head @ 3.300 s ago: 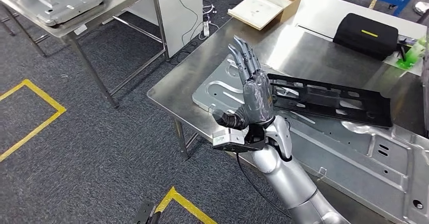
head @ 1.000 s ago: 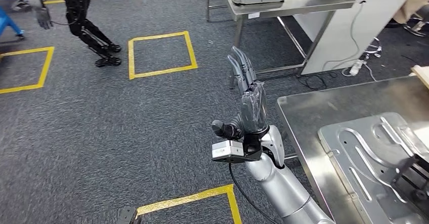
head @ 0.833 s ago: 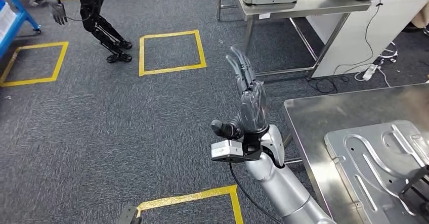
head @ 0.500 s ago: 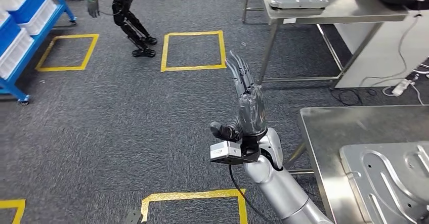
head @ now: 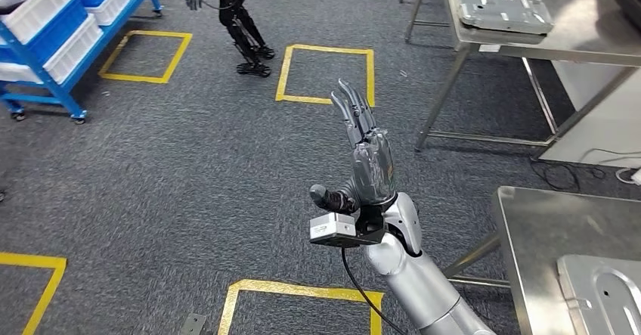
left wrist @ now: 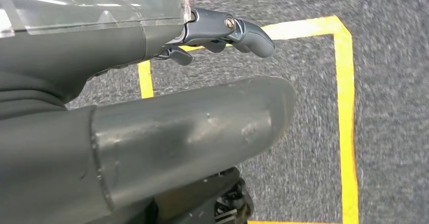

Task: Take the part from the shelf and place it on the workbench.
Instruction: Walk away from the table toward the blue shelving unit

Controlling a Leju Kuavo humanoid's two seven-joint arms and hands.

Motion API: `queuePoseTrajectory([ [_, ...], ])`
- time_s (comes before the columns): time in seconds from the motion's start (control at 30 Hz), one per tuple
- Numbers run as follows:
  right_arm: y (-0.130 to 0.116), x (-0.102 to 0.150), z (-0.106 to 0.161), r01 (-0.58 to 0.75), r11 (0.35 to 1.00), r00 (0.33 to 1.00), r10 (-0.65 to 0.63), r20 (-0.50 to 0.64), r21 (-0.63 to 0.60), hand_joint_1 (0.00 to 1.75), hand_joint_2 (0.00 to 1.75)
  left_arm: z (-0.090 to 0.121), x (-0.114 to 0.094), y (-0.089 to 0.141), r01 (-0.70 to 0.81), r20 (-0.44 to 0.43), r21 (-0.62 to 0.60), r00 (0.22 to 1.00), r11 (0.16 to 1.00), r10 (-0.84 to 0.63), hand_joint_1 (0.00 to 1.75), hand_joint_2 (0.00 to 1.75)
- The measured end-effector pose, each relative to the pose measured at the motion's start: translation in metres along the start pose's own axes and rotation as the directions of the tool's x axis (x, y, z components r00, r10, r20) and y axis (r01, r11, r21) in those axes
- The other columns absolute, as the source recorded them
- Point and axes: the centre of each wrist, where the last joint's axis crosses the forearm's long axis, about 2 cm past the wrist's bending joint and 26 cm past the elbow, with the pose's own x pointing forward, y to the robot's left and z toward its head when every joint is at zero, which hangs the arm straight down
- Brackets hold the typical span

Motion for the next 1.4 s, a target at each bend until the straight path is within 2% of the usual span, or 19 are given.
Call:
queuePoseTrajectory([
  [0.3,0.002,0.002,-0.013,-0.008,1.0,1.0,0.008,0.026,0.002,0.0,0.0,-0.002,0.006,-0.004,-0.006,-0.001,-0.002,1.0,1.0,0.006,0.0,0.0],
  [1.4,0.006,0.0,-0.002,-0.018,1.0,1.0,0.018,0.005,0.013,0.0,0.0,-0.005,0.012,-0.004,0.004,-0.008,0.005,1.0,1.0,-0.004,0.0,0.0],
])
